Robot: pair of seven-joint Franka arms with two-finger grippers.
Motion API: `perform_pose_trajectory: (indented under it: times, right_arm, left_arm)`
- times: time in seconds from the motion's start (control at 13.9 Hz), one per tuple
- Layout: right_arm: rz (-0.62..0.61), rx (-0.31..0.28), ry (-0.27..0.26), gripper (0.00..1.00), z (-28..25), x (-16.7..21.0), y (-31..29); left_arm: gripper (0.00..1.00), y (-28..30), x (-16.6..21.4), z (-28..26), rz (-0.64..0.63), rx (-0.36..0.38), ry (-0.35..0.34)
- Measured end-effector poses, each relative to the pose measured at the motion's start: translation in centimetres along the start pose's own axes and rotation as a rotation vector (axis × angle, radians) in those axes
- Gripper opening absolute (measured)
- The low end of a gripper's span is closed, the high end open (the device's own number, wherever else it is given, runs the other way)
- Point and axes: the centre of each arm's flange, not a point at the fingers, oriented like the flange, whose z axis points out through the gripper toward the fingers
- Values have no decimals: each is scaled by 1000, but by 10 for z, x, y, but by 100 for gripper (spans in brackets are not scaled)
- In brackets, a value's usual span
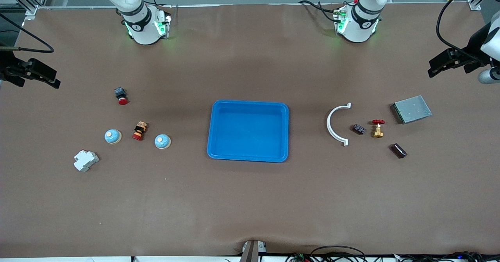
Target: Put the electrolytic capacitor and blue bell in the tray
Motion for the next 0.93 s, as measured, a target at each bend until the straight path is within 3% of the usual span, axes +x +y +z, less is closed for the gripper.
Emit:
perform_pose_trajectory:
  times: [0.43,0.93]
  right_arm:
    - [-3,0,-8,100,1,-1,-2]
    - [0,-1,-9,100,1,-2,-13]
  left_arm:
    - [100,-6,3,3,-12,-1,-6]
    - [100,-27,34,53,-34,-1,-100]
